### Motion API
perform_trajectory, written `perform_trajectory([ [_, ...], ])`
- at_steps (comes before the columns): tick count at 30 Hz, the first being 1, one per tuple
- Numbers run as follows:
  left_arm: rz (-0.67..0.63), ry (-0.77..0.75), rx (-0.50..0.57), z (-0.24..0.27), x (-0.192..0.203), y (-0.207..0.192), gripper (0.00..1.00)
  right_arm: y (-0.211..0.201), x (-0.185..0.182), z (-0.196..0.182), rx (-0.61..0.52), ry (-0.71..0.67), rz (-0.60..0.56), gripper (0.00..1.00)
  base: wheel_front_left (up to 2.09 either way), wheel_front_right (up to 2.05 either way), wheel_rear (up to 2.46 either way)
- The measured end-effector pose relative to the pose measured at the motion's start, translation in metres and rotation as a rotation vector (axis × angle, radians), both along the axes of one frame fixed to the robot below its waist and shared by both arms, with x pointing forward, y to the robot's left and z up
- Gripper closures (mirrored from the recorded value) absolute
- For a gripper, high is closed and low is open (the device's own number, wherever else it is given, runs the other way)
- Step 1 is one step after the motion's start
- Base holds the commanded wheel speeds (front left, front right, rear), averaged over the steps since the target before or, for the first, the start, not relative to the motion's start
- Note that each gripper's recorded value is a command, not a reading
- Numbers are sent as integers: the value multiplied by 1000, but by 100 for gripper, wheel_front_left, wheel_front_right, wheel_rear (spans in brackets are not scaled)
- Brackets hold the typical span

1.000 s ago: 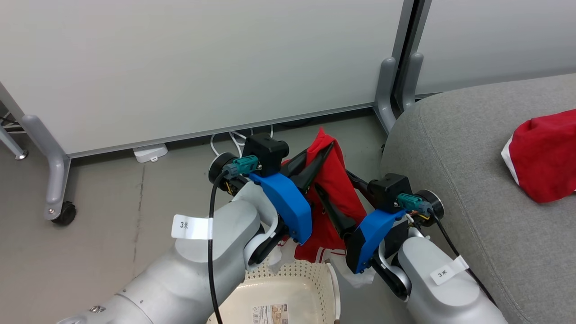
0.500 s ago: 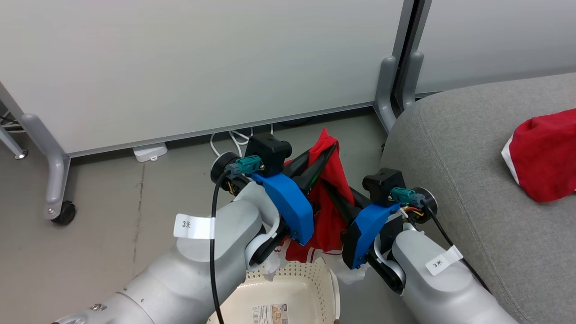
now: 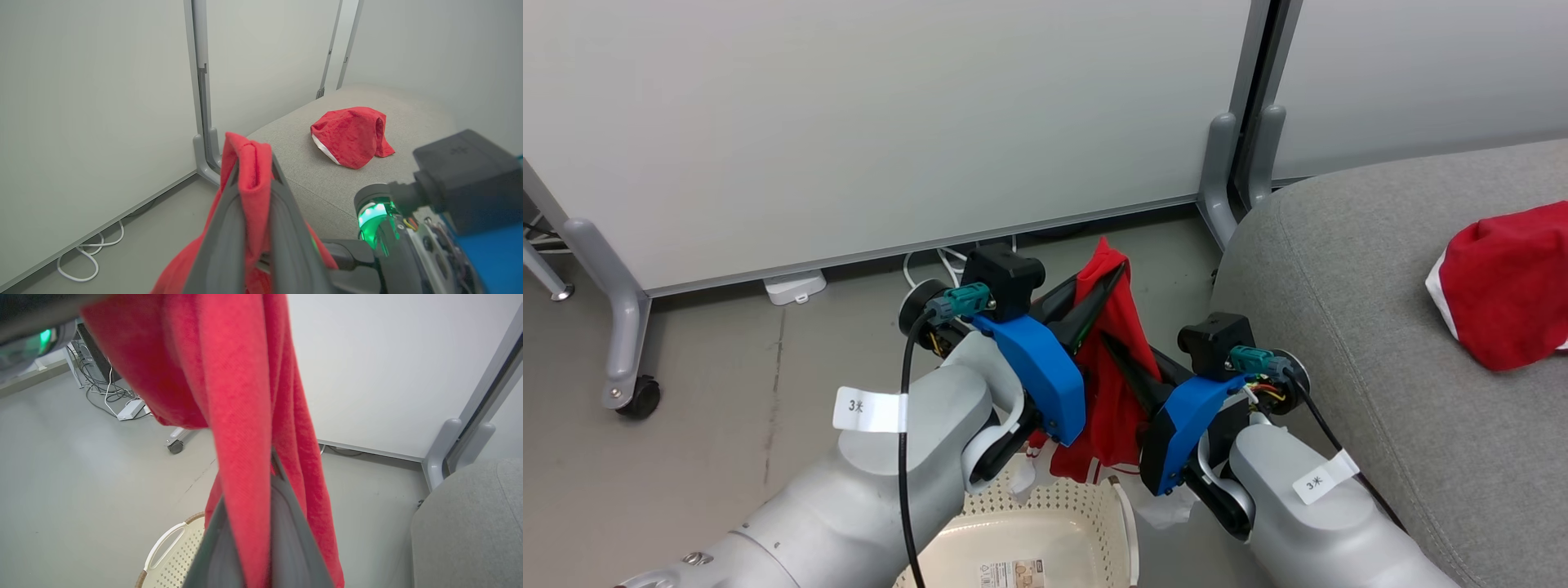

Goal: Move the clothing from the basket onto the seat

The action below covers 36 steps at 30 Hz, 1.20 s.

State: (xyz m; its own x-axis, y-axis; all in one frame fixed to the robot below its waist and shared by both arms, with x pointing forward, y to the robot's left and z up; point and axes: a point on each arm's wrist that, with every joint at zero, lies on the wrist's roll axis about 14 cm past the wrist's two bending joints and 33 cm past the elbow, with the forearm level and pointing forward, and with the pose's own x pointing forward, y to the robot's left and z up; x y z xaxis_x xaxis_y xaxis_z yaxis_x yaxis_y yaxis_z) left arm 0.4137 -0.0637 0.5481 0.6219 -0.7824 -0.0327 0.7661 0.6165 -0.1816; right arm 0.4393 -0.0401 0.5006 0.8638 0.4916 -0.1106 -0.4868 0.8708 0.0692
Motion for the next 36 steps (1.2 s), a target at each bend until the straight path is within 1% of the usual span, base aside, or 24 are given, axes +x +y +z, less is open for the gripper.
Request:
perform_trajectory([
  [13,14,-8,2,1,2,4,100,1,0,-2,-7,6,5,100,0,0,0],
  [15,26,-19,-3,3,5,7,40,1,1,0,-6,3,5,100,0,0,0],
  [16,32,-22,-10,5,6,8,2,1,2,1,-6,0,5,100,0,0,0],
  [17,37,-25,-19,6,7,10,0,1,2,1,-6,-1,5,100,0,0,0],
  [24,100,-25,-70,-6,3,32,0,0,7,6,10,-16,-2,100,0,0,0],
  [31,249,-5,-107,-31,-6,77,0,1,14,16,30,-51,-8,100,0,0,0],
  [36,362,18,-100,-51,-17,111,0,3,15,21,48,-69,-6,100,0,0,0],
])
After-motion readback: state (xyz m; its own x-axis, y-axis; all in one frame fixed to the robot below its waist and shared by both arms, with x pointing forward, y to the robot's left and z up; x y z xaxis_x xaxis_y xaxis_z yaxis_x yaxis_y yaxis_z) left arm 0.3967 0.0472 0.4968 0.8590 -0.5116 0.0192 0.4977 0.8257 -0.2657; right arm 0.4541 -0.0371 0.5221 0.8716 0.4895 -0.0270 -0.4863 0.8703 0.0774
